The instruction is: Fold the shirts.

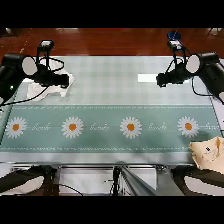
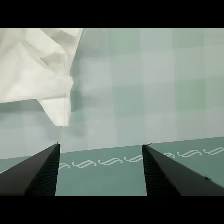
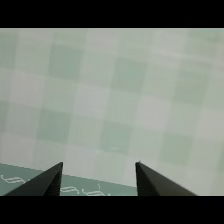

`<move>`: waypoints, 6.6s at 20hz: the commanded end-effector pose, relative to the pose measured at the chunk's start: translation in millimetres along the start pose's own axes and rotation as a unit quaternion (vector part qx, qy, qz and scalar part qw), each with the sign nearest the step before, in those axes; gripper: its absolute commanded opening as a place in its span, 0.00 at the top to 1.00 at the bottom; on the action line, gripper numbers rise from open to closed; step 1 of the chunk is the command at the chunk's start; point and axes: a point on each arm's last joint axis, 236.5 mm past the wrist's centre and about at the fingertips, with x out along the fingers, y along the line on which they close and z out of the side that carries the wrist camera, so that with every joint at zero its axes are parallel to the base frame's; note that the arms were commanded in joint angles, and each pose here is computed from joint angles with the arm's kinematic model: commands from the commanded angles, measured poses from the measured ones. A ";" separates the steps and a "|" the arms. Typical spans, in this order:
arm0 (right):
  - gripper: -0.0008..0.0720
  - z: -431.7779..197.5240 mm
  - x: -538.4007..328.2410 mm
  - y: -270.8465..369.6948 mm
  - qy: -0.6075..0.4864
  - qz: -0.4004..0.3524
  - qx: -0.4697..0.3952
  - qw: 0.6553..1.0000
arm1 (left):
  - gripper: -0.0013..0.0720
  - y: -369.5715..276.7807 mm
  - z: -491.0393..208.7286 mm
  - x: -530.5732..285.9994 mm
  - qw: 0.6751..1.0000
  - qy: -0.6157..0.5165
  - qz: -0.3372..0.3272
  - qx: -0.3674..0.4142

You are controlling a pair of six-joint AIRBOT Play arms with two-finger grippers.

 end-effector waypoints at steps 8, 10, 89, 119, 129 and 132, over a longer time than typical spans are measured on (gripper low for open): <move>0.25 4.2 -0.4 0.3 -0.009 0.001 0.000 1.000 | 0.16 -4.0 39.4 5.7 0.997 -0.080 -0.008 0.001; 0.25 6.0 -0.4 0.3 -0.013 0.001 0.000 1.000 | 0.16 -7.4 40.1 8.0 0.997 -0.081 -0.015 -0.004; 0.22 -68.6 -45.8 -87.5 0.113 -0.031 0.008 0.993 | 0.12 -4.3 -3.9 7.0 0.930 0.179 -0.290 -0.138; 0.15 -94.3 -6.1 47.3 0.124 0.376 0.115 0.911 | 0.95 -146.1 -37.2 109.1 0.897 0.215 -0.366 -0.126; 0.19 -109.3 37.7 138.0 0.136 0.426 0.139 0.884 | 0.95 -150.4 -34.6 103.8 0.892 0.216 -0.377 -0.128; 0.95 -111.9 51.7 168.1 0.135 0.413 0.121 0.892 | 0.95 -152.1 -22.1 95.2 0.894 0.200 -0.387 -0.108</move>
